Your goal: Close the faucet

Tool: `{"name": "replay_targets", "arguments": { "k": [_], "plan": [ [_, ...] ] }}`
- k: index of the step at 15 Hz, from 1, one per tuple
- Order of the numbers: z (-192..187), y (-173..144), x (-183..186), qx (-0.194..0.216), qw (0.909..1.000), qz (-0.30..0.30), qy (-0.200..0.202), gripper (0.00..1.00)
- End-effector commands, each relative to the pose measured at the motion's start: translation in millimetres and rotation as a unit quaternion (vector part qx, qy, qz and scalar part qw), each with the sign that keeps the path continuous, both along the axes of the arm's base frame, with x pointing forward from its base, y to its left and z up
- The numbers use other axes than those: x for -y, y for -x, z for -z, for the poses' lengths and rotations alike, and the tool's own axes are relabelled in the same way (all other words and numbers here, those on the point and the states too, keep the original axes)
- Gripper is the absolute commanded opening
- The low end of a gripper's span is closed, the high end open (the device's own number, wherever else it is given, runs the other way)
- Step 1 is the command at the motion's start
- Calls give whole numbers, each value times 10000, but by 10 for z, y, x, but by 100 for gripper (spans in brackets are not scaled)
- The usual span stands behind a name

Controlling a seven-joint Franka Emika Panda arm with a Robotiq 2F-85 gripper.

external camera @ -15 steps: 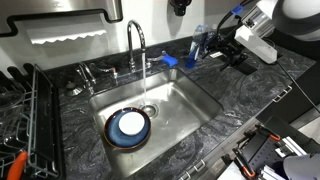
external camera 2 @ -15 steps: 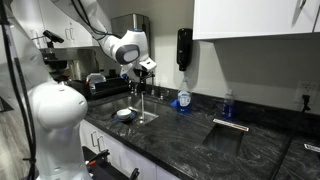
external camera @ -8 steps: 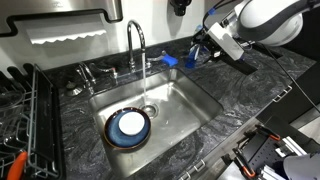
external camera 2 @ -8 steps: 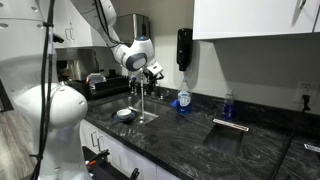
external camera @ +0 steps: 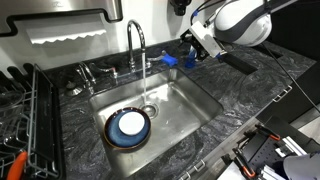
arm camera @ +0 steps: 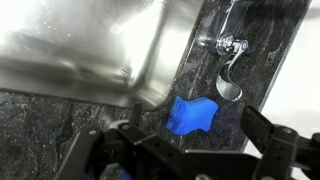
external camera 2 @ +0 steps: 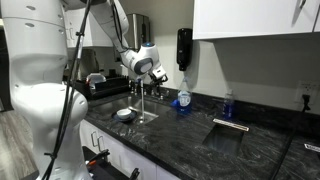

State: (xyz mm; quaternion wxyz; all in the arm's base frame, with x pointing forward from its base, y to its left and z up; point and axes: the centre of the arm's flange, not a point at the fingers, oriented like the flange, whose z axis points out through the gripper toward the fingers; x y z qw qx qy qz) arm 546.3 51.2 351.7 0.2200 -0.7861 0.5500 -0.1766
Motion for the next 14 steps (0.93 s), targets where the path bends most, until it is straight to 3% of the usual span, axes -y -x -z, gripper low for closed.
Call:
{"name": "replay_targets", "arguments": {
  "k": [1,2,5,12,14],
  "plan": [
    [64,-302,-84,-112,9992,362,-90,75],
    [84,-341,-85,-127,9989,437,-107,74],
    [88,-479,-77,-142,9975,668,-170,51],
    [66,-604,-456,-64,9959,816,-375,2],
    [86,-657,-504,-41,9955,865,-395,0]
  ]
}}
